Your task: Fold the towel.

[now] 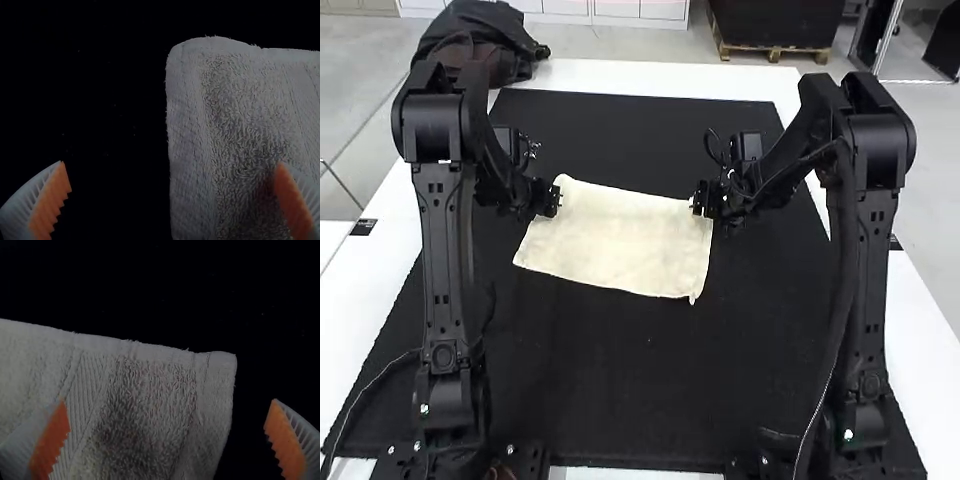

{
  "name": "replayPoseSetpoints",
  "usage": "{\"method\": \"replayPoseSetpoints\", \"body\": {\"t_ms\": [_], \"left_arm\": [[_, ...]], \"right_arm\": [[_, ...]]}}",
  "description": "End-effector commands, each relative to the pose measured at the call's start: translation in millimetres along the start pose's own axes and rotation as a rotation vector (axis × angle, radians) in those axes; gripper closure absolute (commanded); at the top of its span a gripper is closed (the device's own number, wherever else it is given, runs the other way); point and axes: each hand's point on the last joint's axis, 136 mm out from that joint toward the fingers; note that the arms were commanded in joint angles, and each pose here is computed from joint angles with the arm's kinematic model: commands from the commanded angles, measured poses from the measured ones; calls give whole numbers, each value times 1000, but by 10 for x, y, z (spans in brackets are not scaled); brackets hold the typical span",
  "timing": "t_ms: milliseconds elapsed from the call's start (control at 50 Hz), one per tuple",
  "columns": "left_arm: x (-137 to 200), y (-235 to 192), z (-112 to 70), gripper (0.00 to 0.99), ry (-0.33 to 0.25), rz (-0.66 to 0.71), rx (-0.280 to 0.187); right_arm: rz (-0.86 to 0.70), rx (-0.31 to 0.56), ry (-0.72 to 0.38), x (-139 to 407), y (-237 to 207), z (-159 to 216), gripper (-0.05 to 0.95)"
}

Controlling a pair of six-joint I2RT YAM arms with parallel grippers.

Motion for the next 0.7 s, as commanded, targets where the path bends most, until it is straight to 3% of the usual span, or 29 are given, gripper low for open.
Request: {"method": "replayPoseSetpoints", "body": {"t_ms": [0, 320, 680], "left_arm": [[-53, 47, -24, 41, -6, -10, 7], [-63, 151, -41, 41, -9, -30, 17], [-62, 206, -33, 43, -9, -54, 13]], "right_arm": [[-15, 40, 31, 64, 105, 192, -7], [-21, 52, 24, 312, 177, 219, -8], [25, 30, 26, 303, -42, 224, -8]]}}
Point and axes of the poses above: each hand's point on the last joint's axis, 136 mm out from that joint toward the fingers, its own x axis back along the fingers, its own z axis along the line the jaws close on, y = z × x, and after that the axes turned 15 degrees about x, right-handed
